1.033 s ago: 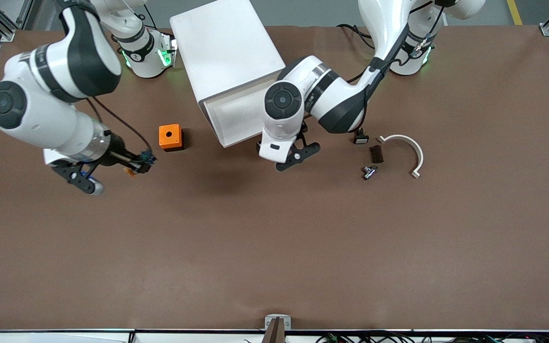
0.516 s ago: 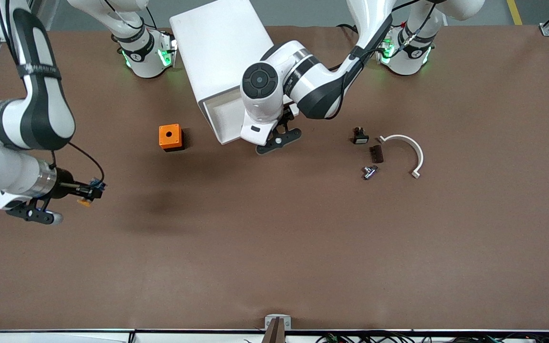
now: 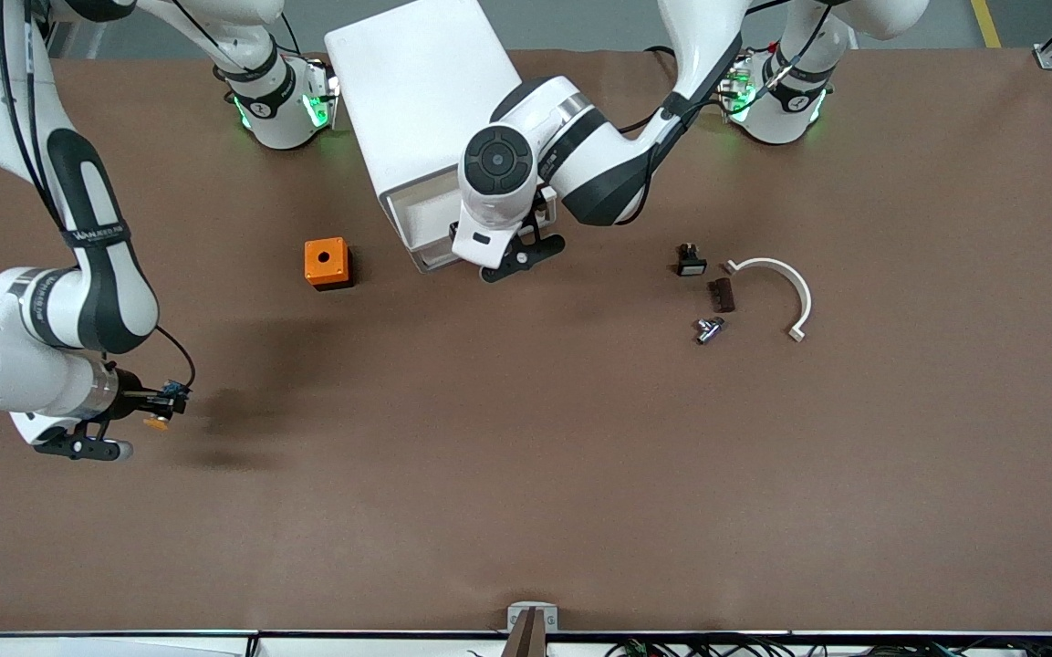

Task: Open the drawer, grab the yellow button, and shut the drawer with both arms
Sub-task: 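Carry the orange button away with the right gripper while the left gripper holds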

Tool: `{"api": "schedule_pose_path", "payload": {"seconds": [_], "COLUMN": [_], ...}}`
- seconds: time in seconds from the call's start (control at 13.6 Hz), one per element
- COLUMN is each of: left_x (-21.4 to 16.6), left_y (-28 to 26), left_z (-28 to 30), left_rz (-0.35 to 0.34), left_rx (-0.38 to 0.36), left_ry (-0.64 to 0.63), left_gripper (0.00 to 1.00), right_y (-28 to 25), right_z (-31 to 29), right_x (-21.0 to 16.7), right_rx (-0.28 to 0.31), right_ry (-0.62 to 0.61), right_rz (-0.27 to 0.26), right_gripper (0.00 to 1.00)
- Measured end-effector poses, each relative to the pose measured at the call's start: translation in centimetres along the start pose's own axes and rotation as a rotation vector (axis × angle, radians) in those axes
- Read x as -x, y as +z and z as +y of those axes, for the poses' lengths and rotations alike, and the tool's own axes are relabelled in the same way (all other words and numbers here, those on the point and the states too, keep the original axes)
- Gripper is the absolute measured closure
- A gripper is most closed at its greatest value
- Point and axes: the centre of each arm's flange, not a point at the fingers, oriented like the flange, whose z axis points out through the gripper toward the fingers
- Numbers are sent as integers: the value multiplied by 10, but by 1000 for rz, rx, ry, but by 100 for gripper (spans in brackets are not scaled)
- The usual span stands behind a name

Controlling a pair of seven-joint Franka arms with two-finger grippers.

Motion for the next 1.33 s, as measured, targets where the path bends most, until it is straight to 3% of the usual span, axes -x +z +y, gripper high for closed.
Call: {"api": "schedule_pose_path", "payload": {"seconds": [0.44,0.89,1.25,1.33], "left_x": [17,14,9,8], "left_y": [19,35,37,37], "left_z": [7,13,13,13], "left_rz": [-157,-261,-300,-299], "left_rx": [22,44,56,57], "left_ry": [-26,-68,-84,-82], "left_gripper": [0,0,0,0], "right_y": [47,57,36,27], "right_z": [6,6,5,5], "right_x": [0,-4,-17,-19], "right_rx": [10,18,20,21], "right_ry": [-20,-104,-158,-171], "right_rz": [-46,-28,17,30], "right_gripper": [60,58,5,0]}}
